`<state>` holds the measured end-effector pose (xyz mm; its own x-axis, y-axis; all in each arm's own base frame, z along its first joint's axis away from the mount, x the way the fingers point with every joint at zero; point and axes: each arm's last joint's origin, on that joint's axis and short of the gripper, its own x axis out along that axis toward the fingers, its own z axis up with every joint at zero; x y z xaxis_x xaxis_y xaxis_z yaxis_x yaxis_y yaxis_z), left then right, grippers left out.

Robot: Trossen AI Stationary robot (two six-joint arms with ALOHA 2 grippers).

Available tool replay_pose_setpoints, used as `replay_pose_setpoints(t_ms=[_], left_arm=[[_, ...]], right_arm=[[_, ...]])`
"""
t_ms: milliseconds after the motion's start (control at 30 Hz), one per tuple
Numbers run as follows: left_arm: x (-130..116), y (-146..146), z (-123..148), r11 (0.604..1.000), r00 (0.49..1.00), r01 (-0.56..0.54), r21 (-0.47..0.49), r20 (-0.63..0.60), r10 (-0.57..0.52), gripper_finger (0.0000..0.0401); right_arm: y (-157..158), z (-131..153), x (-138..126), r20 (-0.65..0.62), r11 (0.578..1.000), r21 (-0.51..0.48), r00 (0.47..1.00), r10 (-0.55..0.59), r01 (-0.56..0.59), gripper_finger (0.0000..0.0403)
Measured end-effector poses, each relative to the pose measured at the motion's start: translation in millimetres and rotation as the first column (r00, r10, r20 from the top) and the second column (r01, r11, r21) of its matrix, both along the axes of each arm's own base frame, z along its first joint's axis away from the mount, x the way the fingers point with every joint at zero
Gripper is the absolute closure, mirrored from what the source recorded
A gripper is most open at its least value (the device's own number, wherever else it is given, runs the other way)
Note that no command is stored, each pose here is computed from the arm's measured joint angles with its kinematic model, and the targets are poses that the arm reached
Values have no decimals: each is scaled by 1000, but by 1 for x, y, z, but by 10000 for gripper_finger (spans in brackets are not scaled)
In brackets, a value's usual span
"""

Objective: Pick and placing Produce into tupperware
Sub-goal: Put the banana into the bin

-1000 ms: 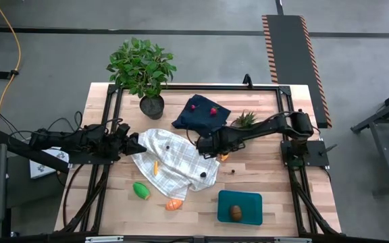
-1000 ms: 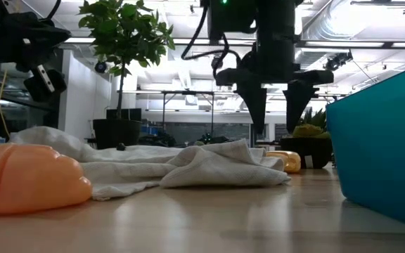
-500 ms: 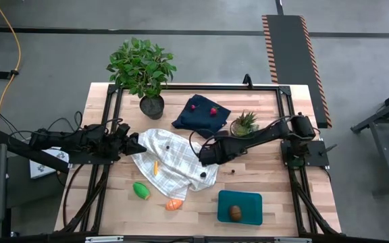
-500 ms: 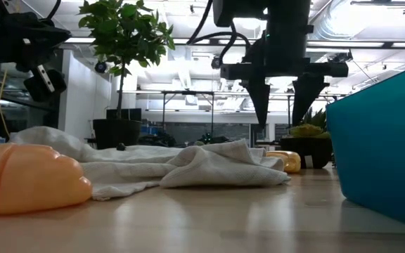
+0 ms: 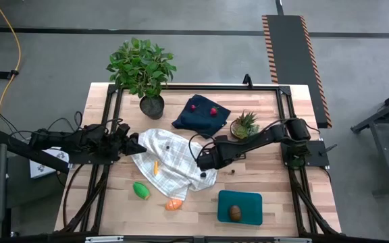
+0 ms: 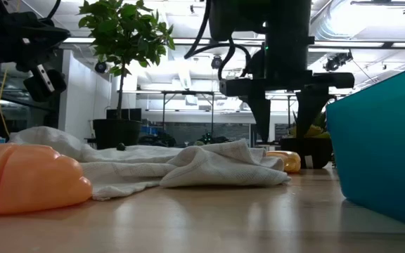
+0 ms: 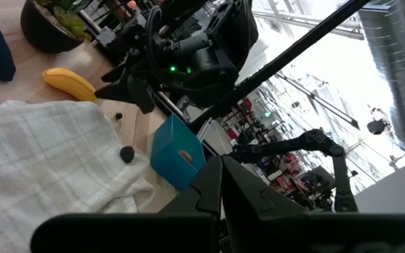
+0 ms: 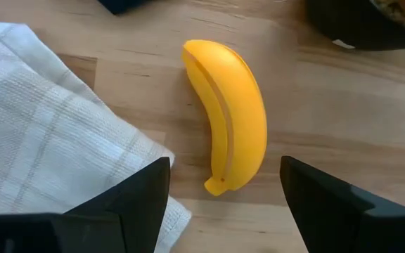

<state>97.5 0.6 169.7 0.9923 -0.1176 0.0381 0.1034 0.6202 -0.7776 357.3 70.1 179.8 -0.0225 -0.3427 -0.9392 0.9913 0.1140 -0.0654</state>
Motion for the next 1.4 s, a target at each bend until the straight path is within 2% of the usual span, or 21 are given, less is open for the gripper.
replay_pose_setpoints(t_ms=[333,567,733,967,1067,1133,1200,1300,1400], left_arm=[[0,0,0,1000,1000,0,0,0,0,400],[0,0,0,1000,1000,6,1,1,-6,400],[0,0,0,1000,1000,6,3,2,-6,400],[0,0,0,1000,1000,6,4,2,-6,400],[0,0,0,1000,1000,9,4,3,-9,400],[0,0,0,1000,1000,14,-4,3,-14,400],[0,-1,0,1000,1000,19,-18,1,-19,400],[0,-1,1,999,999,34,-23,3,-33,400],[0,-1,1,999,999,35,-23,4,-35,400]], right_arm=[[-1,-1,-3,-28,999,-42,1000,5,-6,143],[0,2,-5,-57,999,-10,997,47,-47,143],[-2,28,-15,-27,996,-2,996,88,-88,143],[-9,77,-44,-7,988,-52,989,145,-145,143],[-7,91,-56,25,985,-102,990,141,-138,143],[-3,87,-68,56,987,-113,991,123,-117,143],[3,78,-82,132,992,-96,987,89,-77,144],[16,69,-94,298,998,-44,953,53,-42,146],[24,60,-101,355,999,-28,934,31,-22,153]])
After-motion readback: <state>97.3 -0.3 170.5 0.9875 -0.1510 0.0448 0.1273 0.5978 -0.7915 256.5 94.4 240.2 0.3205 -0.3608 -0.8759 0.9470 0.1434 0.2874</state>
